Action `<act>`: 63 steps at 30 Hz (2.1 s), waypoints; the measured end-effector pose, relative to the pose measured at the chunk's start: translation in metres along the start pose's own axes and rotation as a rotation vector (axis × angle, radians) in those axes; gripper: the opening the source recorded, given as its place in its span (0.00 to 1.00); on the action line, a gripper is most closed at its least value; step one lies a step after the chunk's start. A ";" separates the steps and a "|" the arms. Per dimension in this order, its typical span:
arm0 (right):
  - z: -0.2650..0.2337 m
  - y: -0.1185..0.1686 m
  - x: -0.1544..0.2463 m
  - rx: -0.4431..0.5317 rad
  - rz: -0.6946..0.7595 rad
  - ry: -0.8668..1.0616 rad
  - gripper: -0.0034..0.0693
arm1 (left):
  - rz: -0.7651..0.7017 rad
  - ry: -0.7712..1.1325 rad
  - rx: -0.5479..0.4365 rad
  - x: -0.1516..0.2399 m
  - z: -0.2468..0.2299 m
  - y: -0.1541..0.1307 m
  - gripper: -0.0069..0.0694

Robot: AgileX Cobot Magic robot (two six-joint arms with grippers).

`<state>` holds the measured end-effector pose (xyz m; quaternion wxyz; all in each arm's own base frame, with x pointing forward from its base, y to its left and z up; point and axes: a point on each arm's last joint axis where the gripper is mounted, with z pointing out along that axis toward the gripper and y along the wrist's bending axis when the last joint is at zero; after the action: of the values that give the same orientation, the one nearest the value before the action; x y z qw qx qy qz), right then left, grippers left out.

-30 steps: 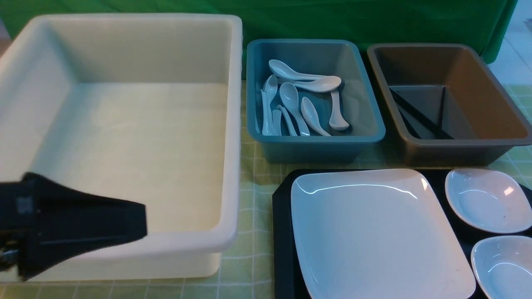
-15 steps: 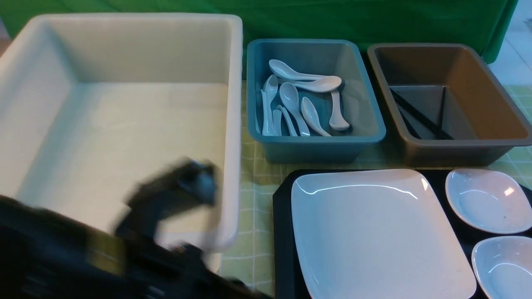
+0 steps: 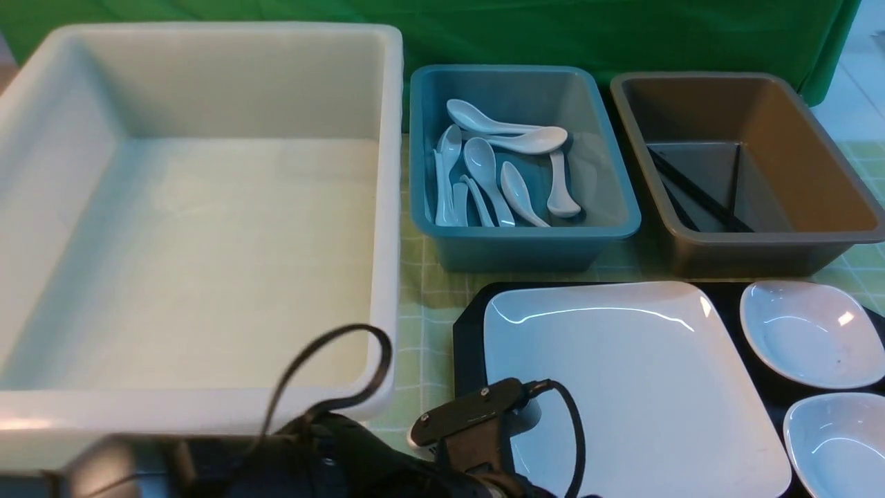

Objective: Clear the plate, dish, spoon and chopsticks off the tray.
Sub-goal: Use the left arm to grab a plate from the dinner plate

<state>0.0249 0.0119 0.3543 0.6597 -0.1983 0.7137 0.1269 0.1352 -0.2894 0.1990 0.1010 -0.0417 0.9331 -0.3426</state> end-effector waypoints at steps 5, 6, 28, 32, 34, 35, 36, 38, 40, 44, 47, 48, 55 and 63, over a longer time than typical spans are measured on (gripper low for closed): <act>0.000 0.000 0.000 0.000 0.000 0.000 0.14 | -0.075 -0.051 0.022 -0.006 0.013 0.002 0.62; 0.000 0.000 0.000 0.000 0.000 0.001 0.14 | -0.083 -0.051 0.015 -0.006 0.016 0.004 0.62; 0.000 0.000 0.003 -0.002 0.001 0.028 0.16 | -0.278 -0.114 -0.046 -0.031 0.036 0.026 0.58; 0.000 0.000 0.003 -0.003 0.010 0.032 0.16 | -0.304 -0.126 -0.030 -0.033 0.037 0.025 0.58; 0.000 0.000 0.003 -0.010 0.028 0.032 0.17 | -0.311 -0.134 -0.027 -0.035 0.036 0.025 0.58; 0.000 0.000 0.003 -0.002 0.032 0.032 0.17 | -0.311 -0.135 -0.027 -0.036 0.036 0.026 0.58; 0.000 0.000 0.003 -0.002 0.036 0.032 0.17 | -0.314 -0.143 -0.030 -0.039 0.036 0.027 0.58; 0.000 0.000 0.003 -0.002 0.044 0.032 0.17 | -0.323 -0.152 -0.042 -0.045 0.035 0.031 0.58; 0.000 0.000 0.003 -0.002 0.048 0.032 0.17 | -0.321 -0.161 -0.046 -0.049 0.034 0.033 0.58; 0.000 0.000 0.003 -0.002 0.052 0.033 0.18 | -0.292 -0.188 -0.036 -0.058 0.032 0.034 0.58; 0.000 0.000 0.003 -0.002 0.052 0.033 0.18 | -0.285 -0.194 -0.031 -0.060 0.032 0.034 0.58; 0.000 0.000 0.003 -0.002 0.052 0.033 0.18 | -0.281 -0.197 -0.030 -0.061 0.032 0.034 0.58; 0.000 0.000 0.003 -0.002 0.052 0.033 0.20 | -0.274 -0.209 -0.017 -0.062 0.038 0.036 0.58; 0.000 0.000 0.003 -0.002 0.054 0.033 0.21 | -0.271 -0.220 -0.002 -0.064 0.046 0.038 0.53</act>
<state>0.0246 0.0117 0.3513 0.6442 -0.1817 0.7293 0.1420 0.2073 -0.2802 0.1505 0.1554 -0.2048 0.9026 -0.3453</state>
